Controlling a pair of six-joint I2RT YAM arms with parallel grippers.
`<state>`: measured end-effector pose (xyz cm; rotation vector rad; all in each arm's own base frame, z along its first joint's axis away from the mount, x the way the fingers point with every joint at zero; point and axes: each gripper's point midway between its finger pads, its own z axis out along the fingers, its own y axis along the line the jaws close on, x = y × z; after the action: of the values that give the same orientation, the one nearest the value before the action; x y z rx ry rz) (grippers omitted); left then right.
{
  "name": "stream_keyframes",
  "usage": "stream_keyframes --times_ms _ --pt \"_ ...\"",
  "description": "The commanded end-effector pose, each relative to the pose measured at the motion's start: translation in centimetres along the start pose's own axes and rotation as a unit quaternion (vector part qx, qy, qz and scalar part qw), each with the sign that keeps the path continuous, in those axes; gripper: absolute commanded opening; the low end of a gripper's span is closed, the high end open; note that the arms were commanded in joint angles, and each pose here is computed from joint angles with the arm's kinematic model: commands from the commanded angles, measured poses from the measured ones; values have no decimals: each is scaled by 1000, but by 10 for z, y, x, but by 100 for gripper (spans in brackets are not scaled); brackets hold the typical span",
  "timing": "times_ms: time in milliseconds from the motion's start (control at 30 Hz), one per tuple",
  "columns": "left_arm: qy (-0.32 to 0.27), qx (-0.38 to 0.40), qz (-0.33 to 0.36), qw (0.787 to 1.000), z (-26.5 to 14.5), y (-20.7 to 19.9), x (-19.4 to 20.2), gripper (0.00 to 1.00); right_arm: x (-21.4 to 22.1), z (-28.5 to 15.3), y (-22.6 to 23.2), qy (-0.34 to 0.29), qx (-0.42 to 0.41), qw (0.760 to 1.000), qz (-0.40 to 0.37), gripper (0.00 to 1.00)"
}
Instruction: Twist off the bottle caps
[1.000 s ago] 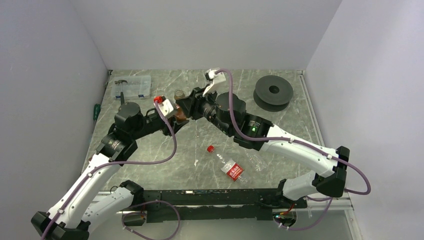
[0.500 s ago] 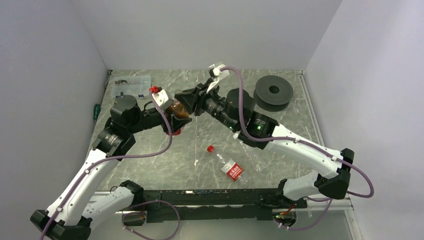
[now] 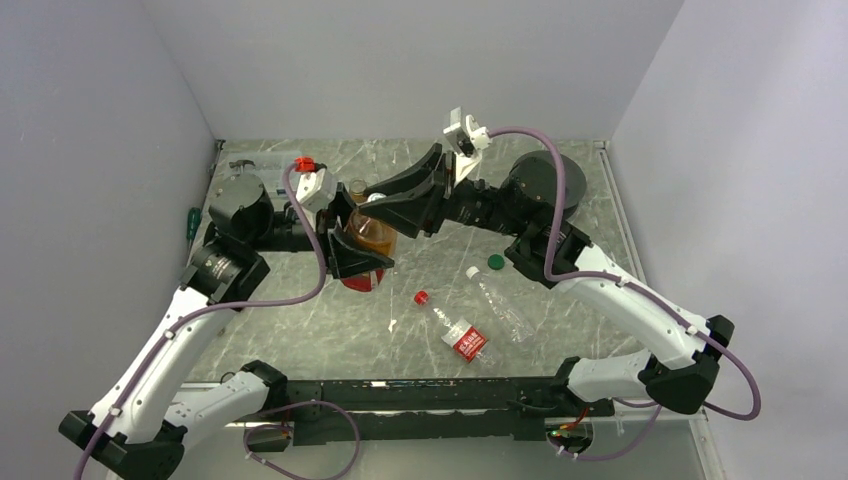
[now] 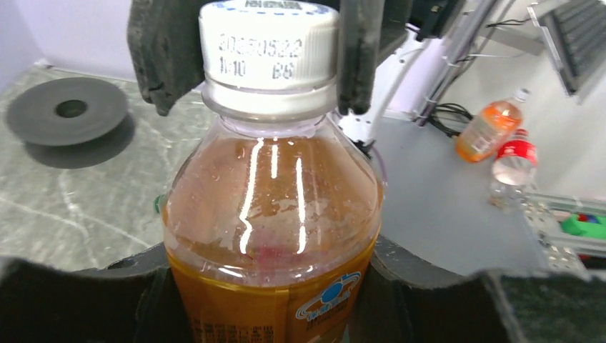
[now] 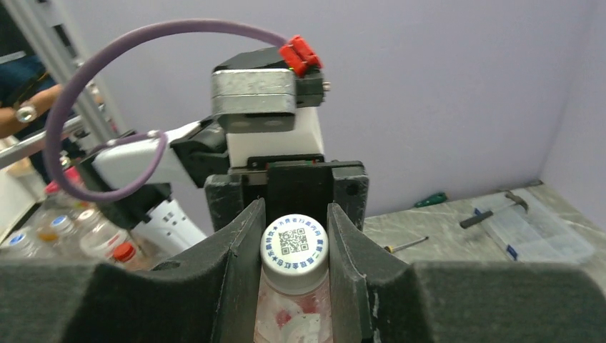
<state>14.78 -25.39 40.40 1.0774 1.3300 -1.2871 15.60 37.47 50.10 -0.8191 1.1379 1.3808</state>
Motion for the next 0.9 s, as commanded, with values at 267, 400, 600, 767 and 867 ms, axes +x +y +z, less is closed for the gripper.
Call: stream_keyframes --times_ms 267,400,600,767,867 --pt "16 -56 18 998 -2 22 3 20 -16 -14 -20 -12 78 997 -17 95" --pt "49 -188 75 978 -17 75 19 20 -30 -25 -58 -43 203 978 7 98" --pt "57 -265 110 956 -33 102 24 19 -8 -32 -109 -2 347 937 52 84" --pt "55 -259 102 959 -30 100 25 19 6 -14 -108 24 337 939 62 81" --pt "53 -262 102 958 -31 101 24 19 9 -8 -106 23 328 942 66 77"
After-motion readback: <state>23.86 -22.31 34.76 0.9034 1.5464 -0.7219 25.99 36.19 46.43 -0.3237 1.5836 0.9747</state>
